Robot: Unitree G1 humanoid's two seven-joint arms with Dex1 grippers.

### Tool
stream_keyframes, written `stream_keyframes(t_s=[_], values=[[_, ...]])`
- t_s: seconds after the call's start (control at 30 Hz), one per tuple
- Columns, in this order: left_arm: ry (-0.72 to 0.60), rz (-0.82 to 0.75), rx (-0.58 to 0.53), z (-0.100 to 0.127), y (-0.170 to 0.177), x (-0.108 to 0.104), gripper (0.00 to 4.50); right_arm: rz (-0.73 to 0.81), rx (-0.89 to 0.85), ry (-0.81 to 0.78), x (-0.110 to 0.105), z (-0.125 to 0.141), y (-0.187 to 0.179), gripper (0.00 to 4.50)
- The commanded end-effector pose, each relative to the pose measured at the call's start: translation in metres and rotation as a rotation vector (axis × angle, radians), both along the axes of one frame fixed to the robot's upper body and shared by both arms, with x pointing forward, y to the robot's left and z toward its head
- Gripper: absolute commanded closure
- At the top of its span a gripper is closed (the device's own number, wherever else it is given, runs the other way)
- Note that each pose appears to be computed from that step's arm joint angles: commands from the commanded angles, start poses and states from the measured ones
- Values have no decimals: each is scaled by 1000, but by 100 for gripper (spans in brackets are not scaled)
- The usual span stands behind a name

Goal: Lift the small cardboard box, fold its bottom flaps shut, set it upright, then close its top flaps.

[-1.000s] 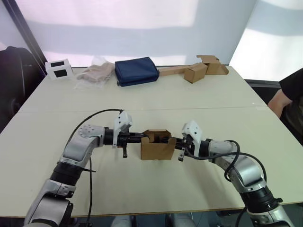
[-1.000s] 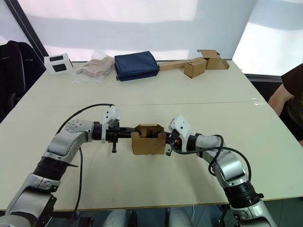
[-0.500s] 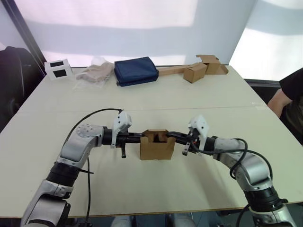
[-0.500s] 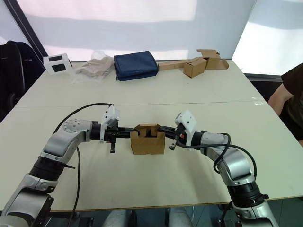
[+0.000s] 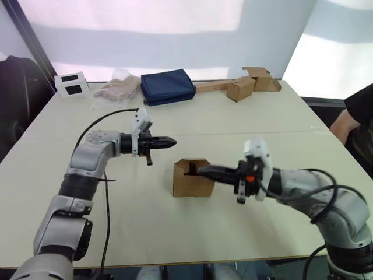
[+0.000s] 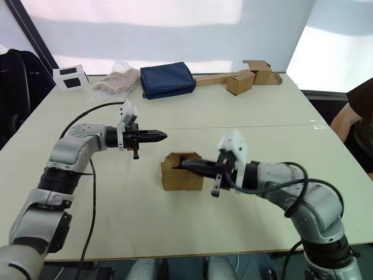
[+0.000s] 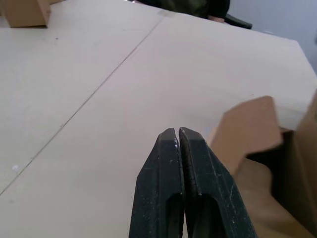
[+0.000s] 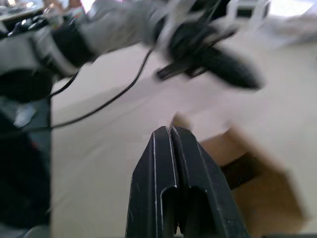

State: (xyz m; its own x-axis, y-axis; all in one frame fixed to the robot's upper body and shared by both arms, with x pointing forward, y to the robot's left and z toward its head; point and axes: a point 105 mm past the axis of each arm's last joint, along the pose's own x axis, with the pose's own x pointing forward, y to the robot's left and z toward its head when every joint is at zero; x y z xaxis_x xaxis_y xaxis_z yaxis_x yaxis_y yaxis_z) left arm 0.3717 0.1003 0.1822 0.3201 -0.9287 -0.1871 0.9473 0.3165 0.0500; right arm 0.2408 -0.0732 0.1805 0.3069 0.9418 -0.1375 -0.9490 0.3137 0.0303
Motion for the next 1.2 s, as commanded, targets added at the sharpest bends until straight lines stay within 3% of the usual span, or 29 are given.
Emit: stream_keyframes(t_s=[0.03,0.2,0.4,0.67,0.87,1.2], values=[[15,-42,0,-9,-14,4,442,15,-8,-38,3,-3,3,450],[78,-94,-2,-27,-27,3,442,-13,21,-18,21,-10,6,450],[120,-152,-18,-30,-30,-5,442,-57,-5,-11,39,-22,8,450],[144,-170,-24,-33,-27,-14,442,-51,-112,-8,41,-49,11,450],[153,-164,-13,-35,-20,-20,442,-63,-106,-25,45,-49,14,450],[103,-157,-47,-4,1,-41,442,-78,-81,-48,43,-40,13,450]])
